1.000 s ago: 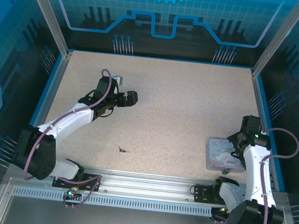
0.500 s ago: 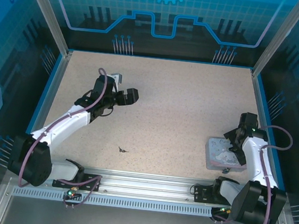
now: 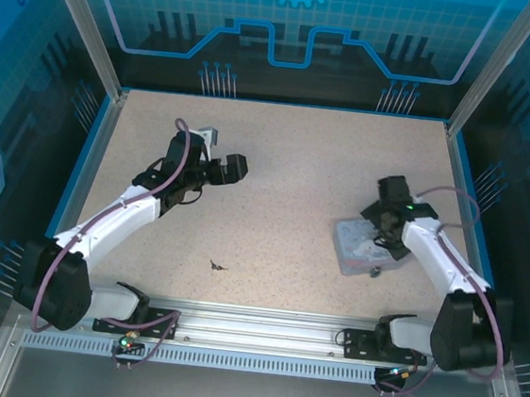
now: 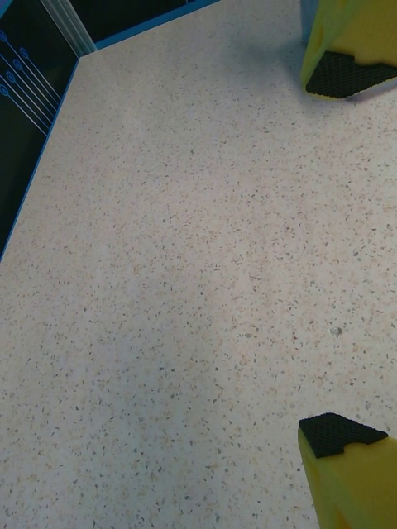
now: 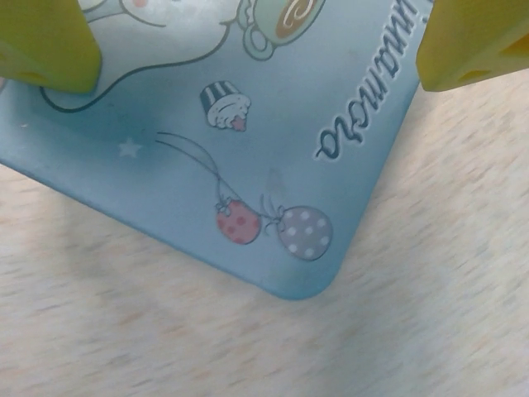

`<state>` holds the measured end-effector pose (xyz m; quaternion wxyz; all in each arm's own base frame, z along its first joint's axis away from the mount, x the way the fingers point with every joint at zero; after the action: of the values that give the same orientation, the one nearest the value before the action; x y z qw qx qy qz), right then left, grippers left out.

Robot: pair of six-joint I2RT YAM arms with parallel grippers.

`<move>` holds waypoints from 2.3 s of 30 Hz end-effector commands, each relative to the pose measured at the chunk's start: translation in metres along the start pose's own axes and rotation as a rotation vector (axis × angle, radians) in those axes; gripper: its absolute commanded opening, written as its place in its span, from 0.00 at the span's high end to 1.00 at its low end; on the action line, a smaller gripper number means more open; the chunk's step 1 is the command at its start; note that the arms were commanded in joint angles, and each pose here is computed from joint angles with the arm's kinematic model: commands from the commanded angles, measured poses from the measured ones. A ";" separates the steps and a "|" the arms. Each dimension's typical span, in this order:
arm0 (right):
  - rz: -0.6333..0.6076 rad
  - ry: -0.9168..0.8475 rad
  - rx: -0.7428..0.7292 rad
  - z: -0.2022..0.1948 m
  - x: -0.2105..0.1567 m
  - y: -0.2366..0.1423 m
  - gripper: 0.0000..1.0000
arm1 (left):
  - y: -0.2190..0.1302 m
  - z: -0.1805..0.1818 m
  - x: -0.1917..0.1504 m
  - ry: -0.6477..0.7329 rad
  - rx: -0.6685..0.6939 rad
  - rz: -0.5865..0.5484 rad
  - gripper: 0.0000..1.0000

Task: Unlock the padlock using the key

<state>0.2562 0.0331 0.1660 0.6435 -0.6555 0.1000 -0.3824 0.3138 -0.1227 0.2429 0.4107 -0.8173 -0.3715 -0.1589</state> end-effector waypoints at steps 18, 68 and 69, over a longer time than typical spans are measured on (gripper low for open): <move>0.119 -0.239 0.368 0.132 0.005 -0.028 0.00 | -0.021 -0.014 -0.022 -0.132 -0.036 0.062 0.01; 0.275 -0.197 0.592 0.111 -0.061 0.010 0.02 | 0.087 -0.036 -0.098 -0.377 -0.152 0.313 0.01; 0.285 -0.185 0.606 0.113 -0.062 0.011 0.02 | 0.090 -0.037 -0.095 -0.378 -0.159 0.307 0.01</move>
<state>0.2875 0.1486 0.1529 0.8416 -0.4824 -0.0082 -0.2427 0.3020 -0.2200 0.1442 0.3319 -0.8943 -0.2963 0.0472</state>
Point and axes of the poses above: each hand's point on the last joint's axis, 136 mm out from that joint toward the fingers, its own y axis out along the fingers, its own z axis along the line the jaws close on, x = y × z, the point moved 8 cm from there along -y, back along the fingers, and after that the axes turned 11 degrees about -y, right-handed, at the moved point
